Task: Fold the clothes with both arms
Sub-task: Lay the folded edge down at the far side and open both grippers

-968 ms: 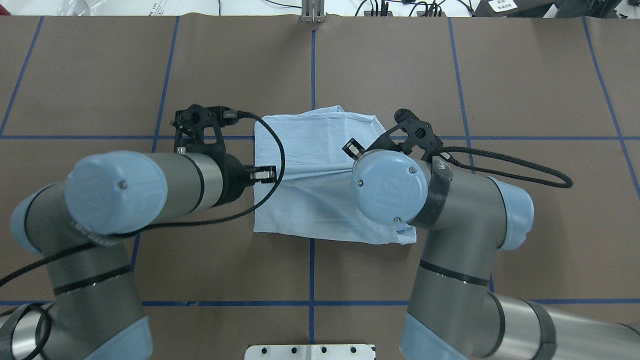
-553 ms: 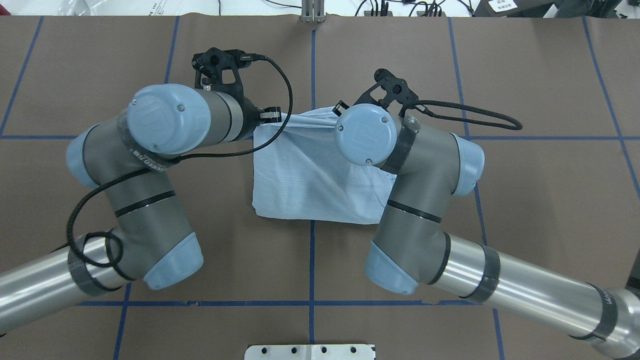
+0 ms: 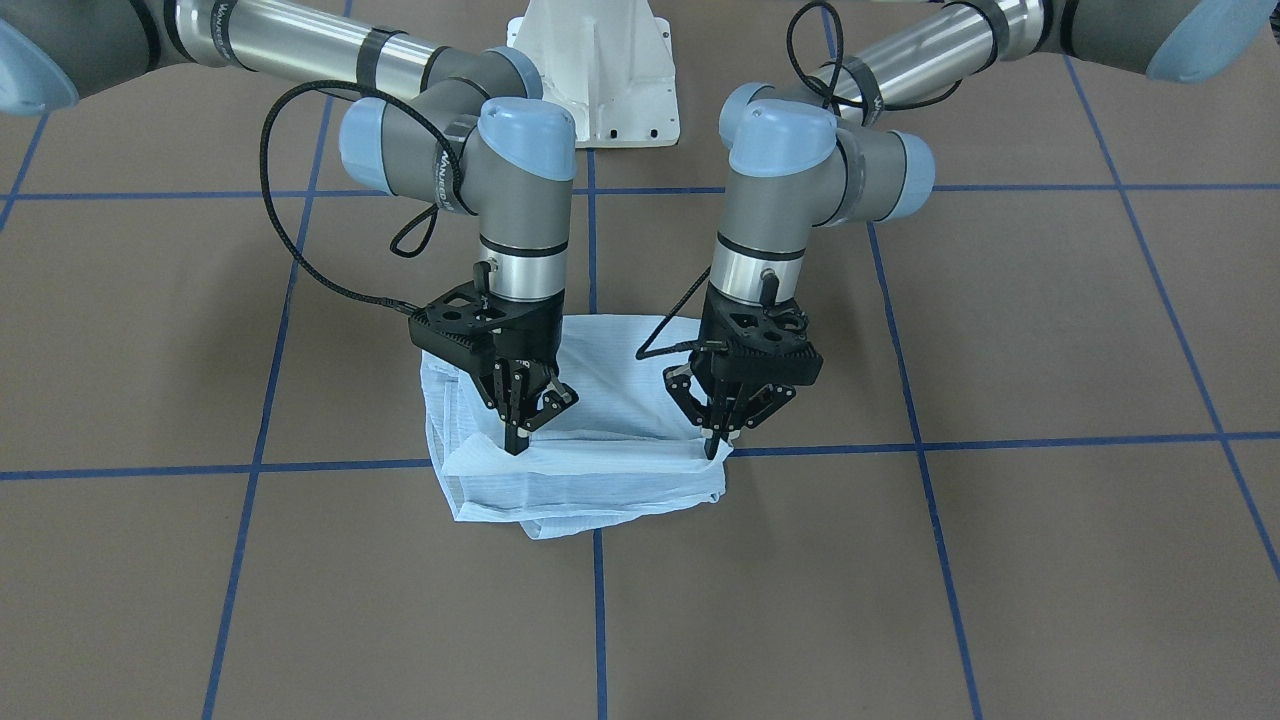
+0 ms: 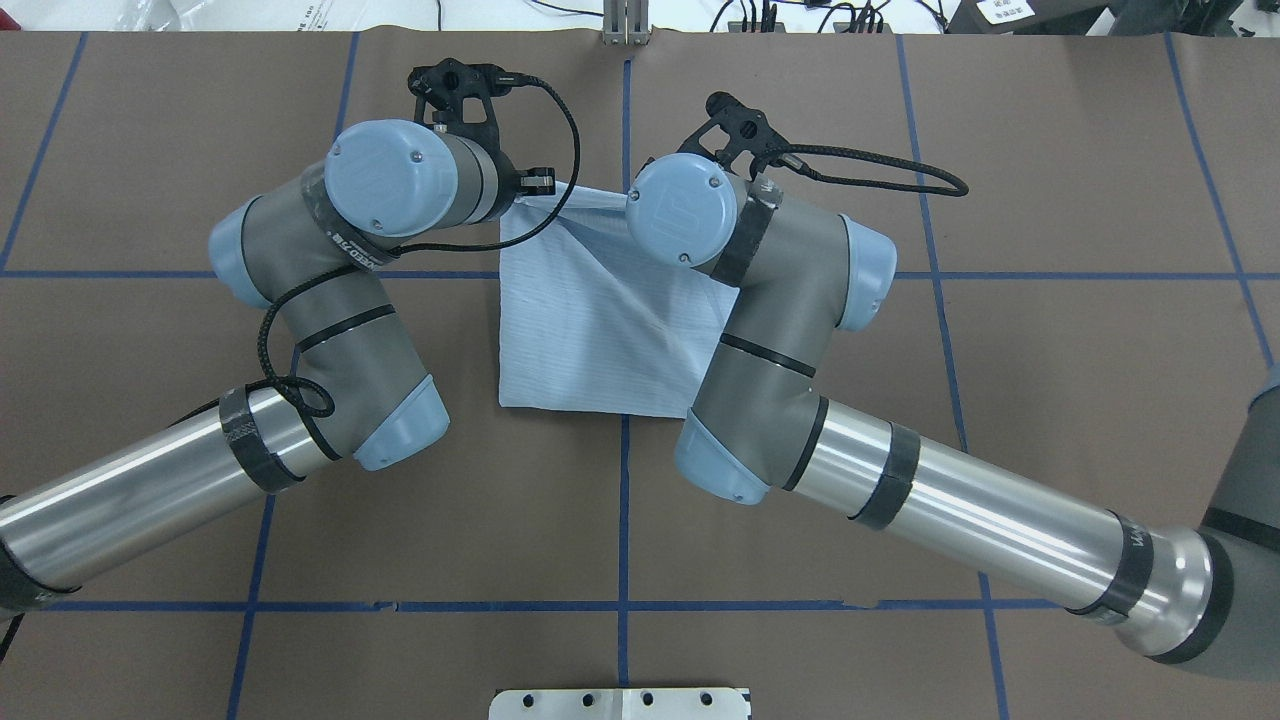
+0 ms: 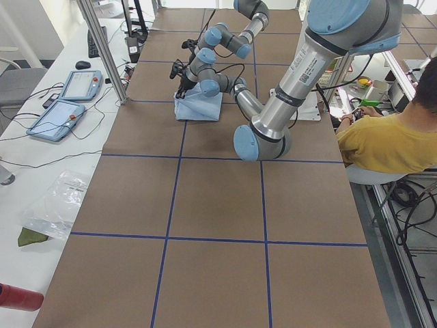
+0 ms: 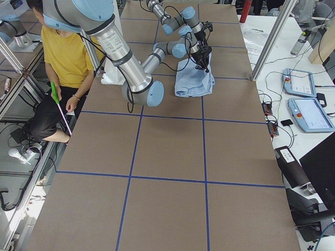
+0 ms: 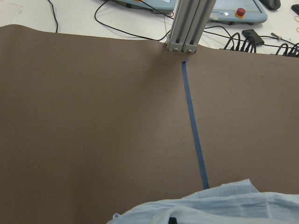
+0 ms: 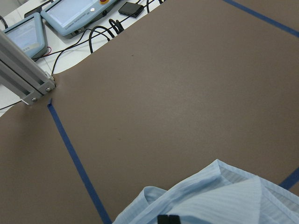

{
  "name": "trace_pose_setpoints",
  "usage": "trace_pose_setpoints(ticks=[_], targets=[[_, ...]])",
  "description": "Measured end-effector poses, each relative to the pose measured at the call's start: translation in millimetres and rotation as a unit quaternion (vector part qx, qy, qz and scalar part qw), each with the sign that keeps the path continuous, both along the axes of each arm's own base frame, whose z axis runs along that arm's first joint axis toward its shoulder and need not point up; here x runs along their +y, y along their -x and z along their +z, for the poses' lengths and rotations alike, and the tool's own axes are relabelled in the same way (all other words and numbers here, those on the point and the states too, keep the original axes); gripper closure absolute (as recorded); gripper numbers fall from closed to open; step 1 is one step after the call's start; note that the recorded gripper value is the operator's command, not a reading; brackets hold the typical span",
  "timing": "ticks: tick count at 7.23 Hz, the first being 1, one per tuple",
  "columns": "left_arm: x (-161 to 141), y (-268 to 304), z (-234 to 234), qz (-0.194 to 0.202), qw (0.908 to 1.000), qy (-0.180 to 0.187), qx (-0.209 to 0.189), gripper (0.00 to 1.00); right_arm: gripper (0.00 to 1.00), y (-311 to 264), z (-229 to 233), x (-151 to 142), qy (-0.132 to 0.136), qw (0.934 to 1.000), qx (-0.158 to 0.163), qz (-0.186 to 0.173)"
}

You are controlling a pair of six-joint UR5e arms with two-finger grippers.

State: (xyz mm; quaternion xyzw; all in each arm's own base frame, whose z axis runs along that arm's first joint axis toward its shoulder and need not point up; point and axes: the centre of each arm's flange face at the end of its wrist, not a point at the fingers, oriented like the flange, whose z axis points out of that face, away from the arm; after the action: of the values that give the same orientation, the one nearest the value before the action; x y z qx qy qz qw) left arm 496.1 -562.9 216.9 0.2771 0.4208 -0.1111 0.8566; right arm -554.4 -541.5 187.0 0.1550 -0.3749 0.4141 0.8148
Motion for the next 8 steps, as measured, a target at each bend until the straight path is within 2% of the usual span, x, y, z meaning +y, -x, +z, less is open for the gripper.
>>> trace_pose_setpoints(ticks=[1,2,3,5,6,8], targets=[[-10,-11,10,0.000,1.0000,0.002,-0.008,1.00,1.00,12,1,-11,-0.005,1.0000,0.001,-0.003],[-18,-21,22,0.005,0.9999,-0.001,-0.016,0.27,0.19,19,4,-18,-0.011,0.9999,0.004,-0.009],[-24,-27,33,0.013,0.9995,-0.011,-0.028,0.00,0.00,21,6,-22,-0.018,0.9996,0.011,-0.017],[-29,-22,38,0.039,0.9967,-0.055,-0.045,0.00,0.00,11,3,-35,-0.030,0.9976,0.027,-0.057],[-27,-12,37,0.056,0.9953,-0.069,-0.039,0.00,0.00,-2,-3,-45,-0.024,0.9960,0.020,-0.084],[-4,32,41,0.108,0.9899,-0.090,-0.016,0.00,0.00,-35,-12,-59,-0.020,0.9918,0.003,-0.127]])
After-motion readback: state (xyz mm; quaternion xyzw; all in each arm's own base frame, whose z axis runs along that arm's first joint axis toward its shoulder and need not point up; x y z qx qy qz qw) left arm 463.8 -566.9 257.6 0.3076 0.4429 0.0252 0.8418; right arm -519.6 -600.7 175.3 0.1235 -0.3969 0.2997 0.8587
